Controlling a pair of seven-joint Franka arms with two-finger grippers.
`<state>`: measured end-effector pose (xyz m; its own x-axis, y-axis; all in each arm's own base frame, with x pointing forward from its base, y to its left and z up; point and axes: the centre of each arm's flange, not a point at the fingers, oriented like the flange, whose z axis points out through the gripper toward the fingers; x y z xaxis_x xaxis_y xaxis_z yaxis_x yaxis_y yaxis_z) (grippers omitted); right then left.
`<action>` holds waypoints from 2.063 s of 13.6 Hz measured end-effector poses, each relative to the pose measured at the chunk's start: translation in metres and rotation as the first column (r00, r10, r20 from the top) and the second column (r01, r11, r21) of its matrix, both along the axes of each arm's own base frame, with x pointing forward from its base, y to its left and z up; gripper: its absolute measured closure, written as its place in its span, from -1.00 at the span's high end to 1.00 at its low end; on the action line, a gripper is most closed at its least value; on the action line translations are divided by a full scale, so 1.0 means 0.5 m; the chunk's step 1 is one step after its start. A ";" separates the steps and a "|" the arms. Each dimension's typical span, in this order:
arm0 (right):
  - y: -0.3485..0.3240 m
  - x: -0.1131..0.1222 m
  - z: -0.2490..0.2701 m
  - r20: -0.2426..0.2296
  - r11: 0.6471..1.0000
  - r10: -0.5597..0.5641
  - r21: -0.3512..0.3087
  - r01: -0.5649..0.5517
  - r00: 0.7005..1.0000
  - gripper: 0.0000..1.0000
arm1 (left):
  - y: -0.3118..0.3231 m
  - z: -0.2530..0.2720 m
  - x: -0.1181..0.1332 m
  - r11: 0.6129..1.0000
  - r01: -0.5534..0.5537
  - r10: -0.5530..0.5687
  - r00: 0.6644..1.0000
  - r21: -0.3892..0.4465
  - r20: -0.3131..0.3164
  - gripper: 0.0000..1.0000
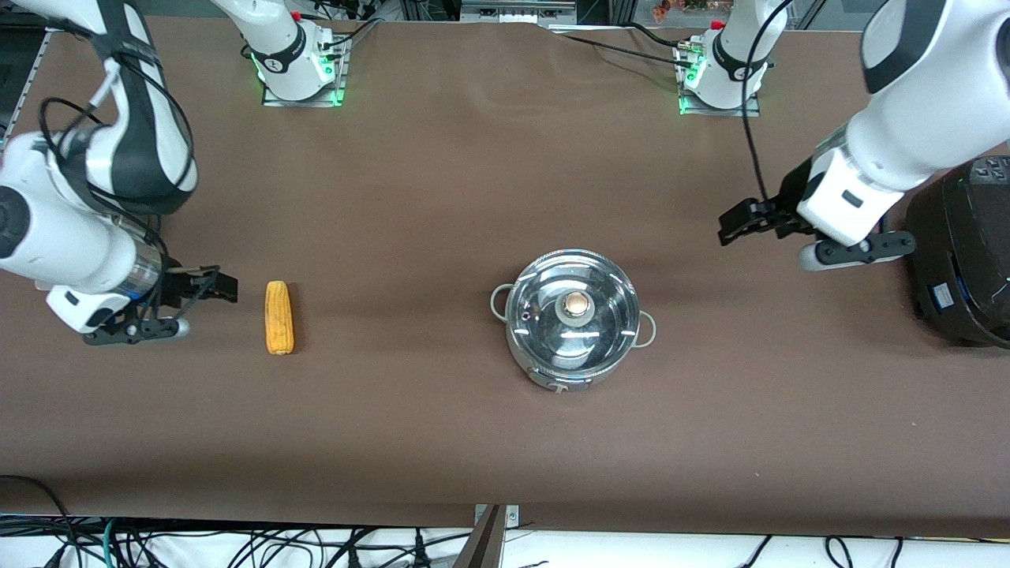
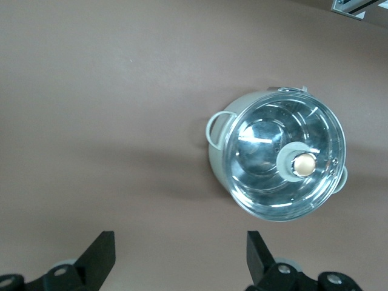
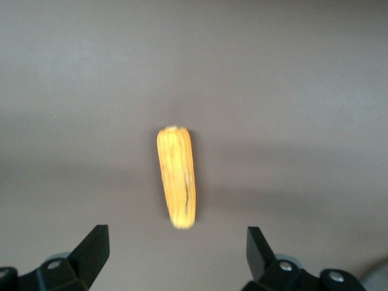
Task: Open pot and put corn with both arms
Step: 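Move the right gripper to the corn while the left gripper reaches the lid, then grasp the corn with the right gripper while the left gripper grasps the lid knob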
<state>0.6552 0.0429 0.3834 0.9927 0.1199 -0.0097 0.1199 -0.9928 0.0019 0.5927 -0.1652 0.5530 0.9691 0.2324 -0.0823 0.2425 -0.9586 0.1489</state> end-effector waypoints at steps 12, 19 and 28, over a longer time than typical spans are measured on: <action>0.022 -0.124 -0.294 0.093 0.999 0.032 0.017 -0.034 0.995 1.00 | -0.392 -0.215 0.012 0.986 -0.166 0.167 0.985 0.031 -0.044 0.99; 0.010 -0.121 -0.391 0.167 0.995 0.093 0.015 -0.096 0.982 1.00 | -0.464 -0.378 0.025 0.990 -0.100 0.100 0.995 0.097 0.005 1.00; 0.010 -0.108 -0.394 0.131 0.995 0.096 0.014 -0.098 0.987 -0.09 | -0.417 -0.394 0.064 0.992 -0.039 0.035 0.999 0.121 0.037 0.99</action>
